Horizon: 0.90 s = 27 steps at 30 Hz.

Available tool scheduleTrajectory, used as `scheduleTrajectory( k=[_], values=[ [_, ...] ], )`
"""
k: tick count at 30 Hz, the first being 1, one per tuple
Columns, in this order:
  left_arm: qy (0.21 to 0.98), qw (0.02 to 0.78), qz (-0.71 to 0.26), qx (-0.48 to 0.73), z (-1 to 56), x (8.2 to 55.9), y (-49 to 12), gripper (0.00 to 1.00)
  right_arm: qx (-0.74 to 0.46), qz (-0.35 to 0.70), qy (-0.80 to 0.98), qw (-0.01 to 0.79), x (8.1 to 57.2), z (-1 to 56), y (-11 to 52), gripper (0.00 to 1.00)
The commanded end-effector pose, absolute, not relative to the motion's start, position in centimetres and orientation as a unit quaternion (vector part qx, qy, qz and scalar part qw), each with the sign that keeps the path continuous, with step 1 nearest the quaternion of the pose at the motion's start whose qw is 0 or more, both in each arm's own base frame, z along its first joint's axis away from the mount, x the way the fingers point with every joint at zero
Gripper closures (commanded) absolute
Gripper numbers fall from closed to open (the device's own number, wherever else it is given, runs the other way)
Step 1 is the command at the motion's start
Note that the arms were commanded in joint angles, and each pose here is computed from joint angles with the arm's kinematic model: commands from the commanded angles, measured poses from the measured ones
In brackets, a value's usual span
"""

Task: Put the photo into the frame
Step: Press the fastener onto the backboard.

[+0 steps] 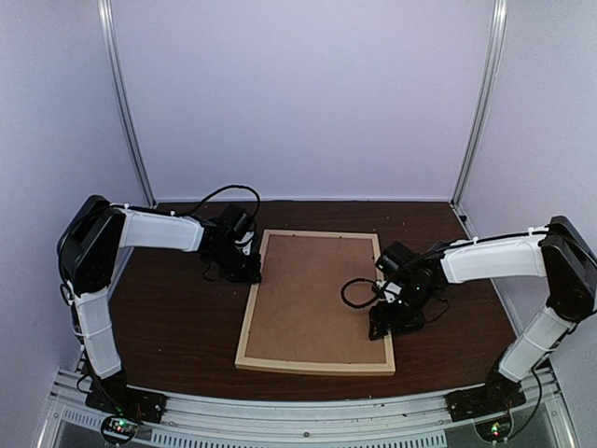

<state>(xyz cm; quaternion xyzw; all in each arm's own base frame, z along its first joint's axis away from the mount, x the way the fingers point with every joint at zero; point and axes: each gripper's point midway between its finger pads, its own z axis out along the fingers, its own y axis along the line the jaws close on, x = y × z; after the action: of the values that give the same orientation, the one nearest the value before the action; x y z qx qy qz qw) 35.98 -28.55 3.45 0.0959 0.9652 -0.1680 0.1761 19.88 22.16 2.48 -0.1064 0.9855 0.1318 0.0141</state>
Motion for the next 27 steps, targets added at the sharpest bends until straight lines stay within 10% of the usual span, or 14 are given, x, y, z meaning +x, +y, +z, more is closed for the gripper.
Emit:
scheduleTrajectory(
  k=[1,27],
  values=[
    [0.968,0.148,-0.168,0.114,2.0,33.9,-29.1,0.77,-0.104,0.103,0.989,0.02,20.2,0.4,22.0,0.27],
    [0.966,0.156,-0.172,0.115,2.9,33.7,-28.9,0.76,-0.041,0.17,0.978,0.113,33.2,3.6,20.4,0.31]
  ],
)
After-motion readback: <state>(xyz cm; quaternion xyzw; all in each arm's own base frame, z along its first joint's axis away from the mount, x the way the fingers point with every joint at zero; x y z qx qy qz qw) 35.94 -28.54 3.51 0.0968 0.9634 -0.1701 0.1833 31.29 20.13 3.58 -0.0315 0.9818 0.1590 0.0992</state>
